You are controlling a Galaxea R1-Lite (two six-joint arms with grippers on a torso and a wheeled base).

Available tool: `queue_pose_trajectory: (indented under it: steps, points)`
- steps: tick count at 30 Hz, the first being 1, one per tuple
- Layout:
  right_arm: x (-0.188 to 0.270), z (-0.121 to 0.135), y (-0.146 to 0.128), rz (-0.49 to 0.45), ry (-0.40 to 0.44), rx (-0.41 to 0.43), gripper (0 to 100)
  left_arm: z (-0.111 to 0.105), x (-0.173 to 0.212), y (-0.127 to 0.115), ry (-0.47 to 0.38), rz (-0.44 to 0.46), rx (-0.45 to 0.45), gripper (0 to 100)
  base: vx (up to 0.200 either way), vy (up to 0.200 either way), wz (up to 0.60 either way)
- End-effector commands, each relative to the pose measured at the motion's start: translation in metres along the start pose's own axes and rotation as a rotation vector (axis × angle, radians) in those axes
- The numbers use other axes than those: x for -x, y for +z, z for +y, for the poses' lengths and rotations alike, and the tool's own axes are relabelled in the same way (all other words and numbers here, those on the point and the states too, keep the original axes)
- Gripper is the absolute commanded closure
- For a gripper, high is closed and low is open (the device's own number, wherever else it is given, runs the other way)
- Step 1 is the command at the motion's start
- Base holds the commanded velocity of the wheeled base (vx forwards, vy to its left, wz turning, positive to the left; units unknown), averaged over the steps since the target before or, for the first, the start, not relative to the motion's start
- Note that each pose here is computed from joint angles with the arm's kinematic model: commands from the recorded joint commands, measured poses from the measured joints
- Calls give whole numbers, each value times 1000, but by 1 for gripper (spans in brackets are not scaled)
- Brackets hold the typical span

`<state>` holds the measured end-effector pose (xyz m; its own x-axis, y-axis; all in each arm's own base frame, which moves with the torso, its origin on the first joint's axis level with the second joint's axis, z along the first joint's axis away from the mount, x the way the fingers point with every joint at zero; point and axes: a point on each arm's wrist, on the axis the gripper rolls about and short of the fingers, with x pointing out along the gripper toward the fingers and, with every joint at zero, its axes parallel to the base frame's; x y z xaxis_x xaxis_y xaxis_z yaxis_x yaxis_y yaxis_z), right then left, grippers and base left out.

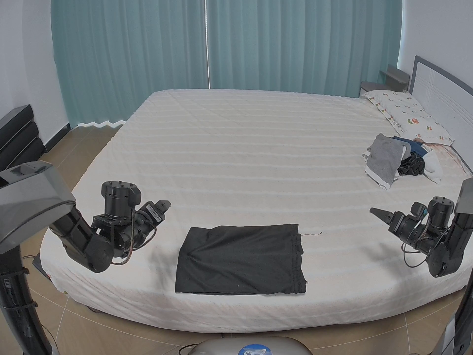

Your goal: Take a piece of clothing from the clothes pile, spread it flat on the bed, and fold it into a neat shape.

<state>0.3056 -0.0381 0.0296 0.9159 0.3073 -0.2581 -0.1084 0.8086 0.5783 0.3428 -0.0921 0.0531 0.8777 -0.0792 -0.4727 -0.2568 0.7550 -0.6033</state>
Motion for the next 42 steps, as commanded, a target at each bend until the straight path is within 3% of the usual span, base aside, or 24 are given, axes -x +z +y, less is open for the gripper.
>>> queue_pose_trajectory:
  steps: [1,4,5,8,9,12,15,20,22,25,30,34,42]
  points:
    - [64,58,36,-164,86,111,0,-20,69,36,-58,-174,-85,0,0,0,0]
    - [86,73,38,-202,112,136,0,-24,91,44,-78,-221,-128,0,0,0,0]
    - [108,84,38,-233,123,177,0,-27,122,51,-120,-269,-161,0,0,0,0]
    - [122,92,39,-253,126,212,0,-29,143,50,-155,-287,-181,0,0,0,0]
    - [143,105,42,-283,137,243,0,-27,172,53,-171,-351,-220,0,0,0,0]
    - [173,123,42,-301,168,263,0,-20,198,54,-122,-442,-287,0,0,0,0]
    - [201,138,37,-254,221,269,0,-8,220,51,-44,-515,-360,0,0,0,0]
    - [243,156,22,-136,247,238,0,10,268,43,-80,-587,-385,0,0,0,0]
    - [255,160,14,-104,252,264,0,22,282,39,-10,-602,-415,0,0,0,0]
    - [270,162,0,-78,278,334,0,38,300,34,71,-618,-443,0,0,0,0]
    - [295,158,-28,-16,331,389,0,57,328,28,97,-648,-460,0,0,0,0]
    - [313,150,-49,36,369,439,0,74,342,22,214,-686,-475,0,0,0,0]
    - [338,135,-82,26,398,470,0,103,372,2,339,-766,-527,0,0,0,0]
